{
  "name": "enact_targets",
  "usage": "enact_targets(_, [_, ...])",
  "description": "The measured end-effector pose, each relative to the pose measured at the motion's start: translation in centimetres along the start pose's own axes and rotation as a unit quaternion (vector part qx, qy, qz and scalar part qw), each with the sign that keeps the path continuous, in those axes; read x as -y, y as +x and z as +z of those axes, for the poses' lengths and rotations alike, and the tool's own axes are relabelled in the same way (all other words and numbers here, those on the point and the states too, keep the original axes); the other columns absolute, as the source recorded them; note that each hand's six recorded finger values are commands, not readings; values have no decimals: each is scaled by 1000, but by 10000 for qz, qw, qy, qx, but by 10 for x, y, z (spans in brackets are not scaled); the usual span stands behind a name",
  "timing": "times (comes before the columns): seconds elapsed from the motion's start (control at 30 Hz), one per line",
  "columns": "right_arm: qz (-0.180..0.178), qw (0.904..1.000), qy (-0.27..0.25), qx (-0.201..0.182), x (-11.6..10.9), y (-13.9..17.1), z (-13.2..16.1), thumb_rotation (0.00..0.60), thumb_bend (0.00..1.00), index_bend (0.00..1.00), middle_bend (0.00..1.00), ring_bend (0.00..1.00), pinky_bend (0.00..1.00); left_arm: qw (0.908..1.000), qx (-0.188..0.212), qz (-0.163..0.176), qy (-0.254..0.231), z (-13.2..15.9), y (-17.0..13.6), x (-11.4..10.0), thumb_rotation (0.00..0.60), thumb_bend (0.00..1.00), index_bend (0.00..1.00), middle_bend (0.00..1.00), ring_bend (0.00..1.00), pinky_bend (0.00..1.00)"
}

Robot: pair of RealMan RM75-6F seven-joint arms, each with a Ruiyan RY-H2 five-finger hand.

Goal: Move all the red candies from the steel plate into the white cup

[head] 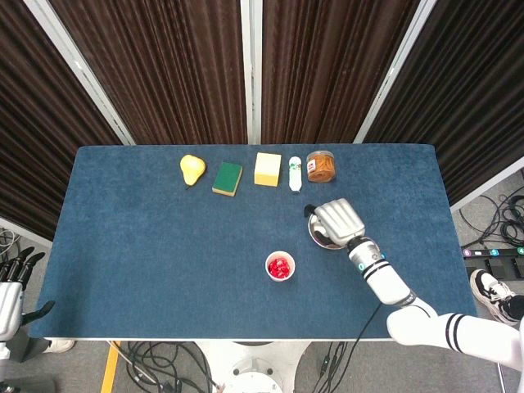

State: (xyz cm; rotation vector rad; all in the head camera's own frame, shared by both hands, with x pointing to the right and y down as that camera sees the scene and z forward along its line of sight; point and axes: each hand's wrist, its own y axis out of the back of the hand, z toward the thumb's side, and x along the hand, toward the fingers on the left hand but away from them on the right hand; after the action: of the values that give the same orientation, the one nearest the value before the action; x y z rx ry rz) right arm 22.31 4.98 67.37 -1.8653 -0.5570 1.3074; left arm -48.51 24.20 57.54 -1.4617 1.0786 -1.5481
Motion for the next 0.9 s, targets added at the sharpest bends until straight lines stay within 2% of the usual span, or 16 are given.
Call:
enact_targets(0.13, [146,9970,171,745,9,-5,-46,600,266,388,876,901,1000,10000,10,-4,-4,0,0,1,600,0,219,212,209,205])
enact_targets(0.23, [304,9930,248,1114,20,-9,-68,600,268,391,876,901,1000,10000,9,0,-7,0,0,0,600,0,220,212,210,204])
enact_targets(0.33, [457,9897,266,1329,31,-16,-80,600,269,391,876,901,1000,10000,-7,-4,-8,-1,-1,1,600,0,220,212,210,205])
enact_targets(0.63, [773,9839,369,1570,56,-45,-84,600,277,394,876,901,1000,10000,-69,-12,-12,-4,-4,1,600,0,220,212,210,204])
enact_targets(0.9, [961,9814,373,1619,66,-60,-78,600,278,394,876,901,1000,9999,-103,-20,-11,-6,-5,1,600,0,220,212,209,204])
